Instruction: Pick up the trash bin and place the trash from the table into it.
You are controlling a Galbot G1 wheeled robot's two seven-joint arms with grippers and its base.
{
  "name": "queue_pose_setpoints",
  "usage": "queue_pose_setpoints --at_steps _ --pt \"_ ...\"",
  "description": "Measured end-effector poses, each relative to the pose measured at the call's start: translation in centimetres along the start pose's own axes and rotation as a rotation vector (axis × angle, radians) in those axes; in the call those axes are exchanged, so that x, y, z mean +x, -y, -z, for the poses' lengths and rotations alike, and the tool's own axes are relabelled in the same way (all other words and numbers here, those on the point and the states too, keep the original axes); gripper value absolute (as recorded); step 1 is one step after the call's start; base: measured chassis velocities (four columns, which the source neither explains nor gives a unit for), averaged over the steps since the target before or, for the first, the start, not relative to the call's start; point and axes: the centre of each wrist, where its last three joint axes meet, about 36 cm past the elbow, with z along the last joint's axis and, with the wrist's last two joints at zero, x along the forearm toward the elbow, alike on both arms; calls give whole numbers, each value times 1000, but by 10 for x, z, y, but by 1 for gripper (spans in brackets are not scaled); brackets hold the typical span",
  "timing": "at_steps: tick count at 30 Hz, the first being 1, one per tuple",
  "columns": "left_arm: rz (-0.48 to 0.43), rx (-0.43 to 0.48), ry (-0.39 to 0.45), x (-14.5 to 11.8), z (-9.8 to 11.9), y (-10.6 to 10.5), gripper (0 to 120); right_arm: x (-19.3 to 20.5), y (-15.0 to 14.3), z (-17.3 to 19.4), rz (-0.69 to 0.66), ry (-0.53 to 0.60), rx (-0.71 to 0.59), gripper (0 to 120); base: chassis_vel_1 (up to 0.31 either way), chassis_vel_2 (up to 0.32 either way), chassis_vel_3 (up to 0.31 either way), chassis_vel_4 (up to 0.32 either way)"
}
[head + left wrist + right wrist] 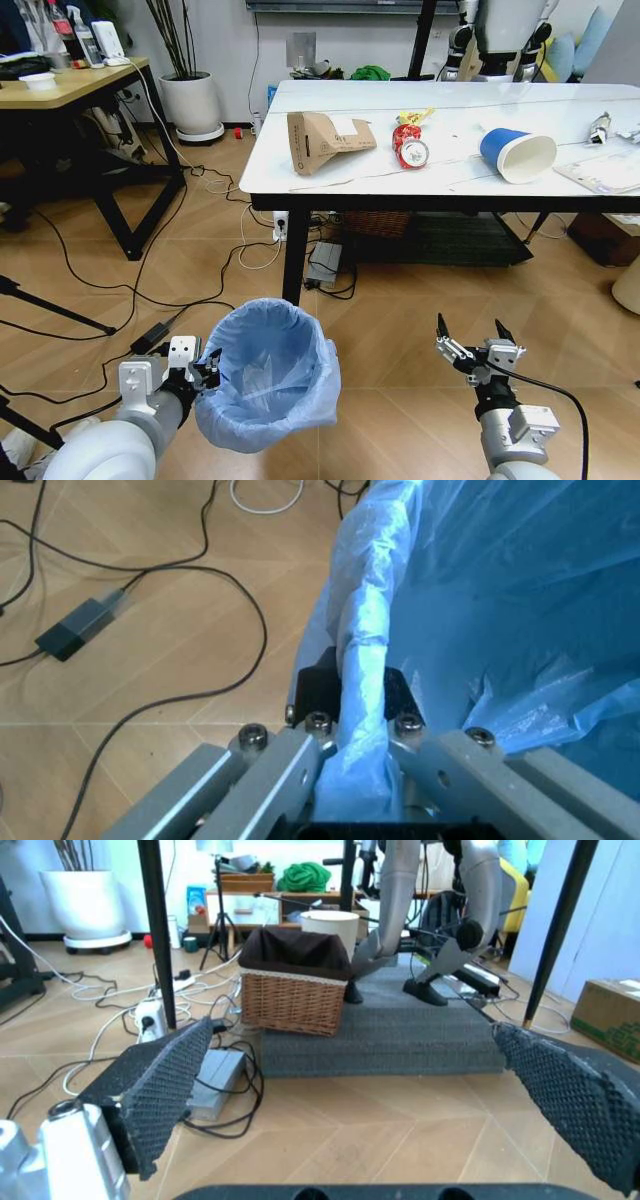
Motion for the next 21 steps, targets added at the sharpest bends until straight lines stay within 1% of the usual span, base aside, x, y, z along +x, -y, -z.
queue_pose_setpoints --at_steps 21 --pt "3 -6 -5 7 -1 1 0 2 -2 1 8 -1 3 100 0 0 0 0"
